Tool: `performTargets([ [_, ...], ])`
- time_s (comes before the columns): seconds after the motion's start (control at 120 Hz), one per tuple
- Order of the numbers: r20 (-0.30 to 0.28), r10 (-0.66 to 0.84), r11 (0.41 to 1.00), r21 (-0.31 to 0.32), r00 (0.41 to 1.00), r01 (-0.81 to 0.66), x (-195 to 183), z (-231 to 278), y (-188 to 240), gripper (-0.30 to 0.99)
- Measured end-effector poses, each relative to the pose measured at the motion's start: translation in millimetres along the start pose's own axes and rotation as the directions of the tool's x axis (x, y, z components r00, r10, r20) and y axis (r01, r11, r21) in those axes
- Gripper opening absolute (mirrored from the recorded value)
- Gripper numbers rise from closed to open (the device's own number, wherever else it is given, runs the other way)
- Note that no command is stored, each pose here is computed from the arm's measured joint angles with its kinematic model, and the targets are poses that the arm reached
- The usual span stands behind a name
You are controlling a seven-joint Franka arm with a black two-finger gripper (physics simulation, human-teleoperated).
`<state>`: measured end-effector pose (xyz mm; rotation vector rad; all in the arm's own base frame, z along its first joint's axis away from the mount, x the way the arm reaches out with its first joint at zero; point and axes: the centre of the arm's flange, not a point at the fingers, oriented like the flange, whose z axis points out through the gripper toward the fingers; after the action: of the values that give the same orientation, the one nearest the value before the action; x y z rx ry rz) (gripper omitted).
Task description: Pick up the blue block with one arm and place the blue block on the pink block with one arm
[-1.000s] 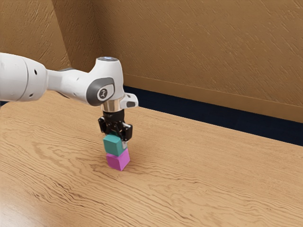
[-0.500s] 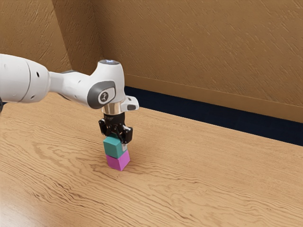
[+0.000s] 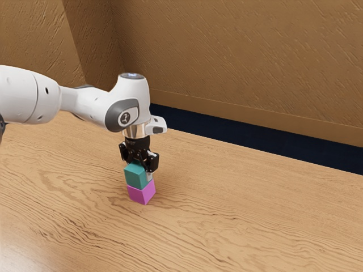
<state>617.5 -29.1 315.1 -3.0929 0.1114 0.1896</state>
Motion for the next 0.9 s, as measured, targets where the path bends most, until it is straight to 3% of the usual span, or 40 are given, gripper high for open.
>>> performTargets([
  [0.283,-0.012,0.0,1.0,-0.005,1.0,0.0,-0.4,-4.8,-0.5,0.59],
  [0.533,-0.155,0.026,0.999,0.035,0.988,-0.021,-43.6,-103.4,17.0,0.66],
  [0.9,-0.142,0.03,0.999,0.023,0.989,-0.027,-50.4,-108.3,25.4,0.69],
])
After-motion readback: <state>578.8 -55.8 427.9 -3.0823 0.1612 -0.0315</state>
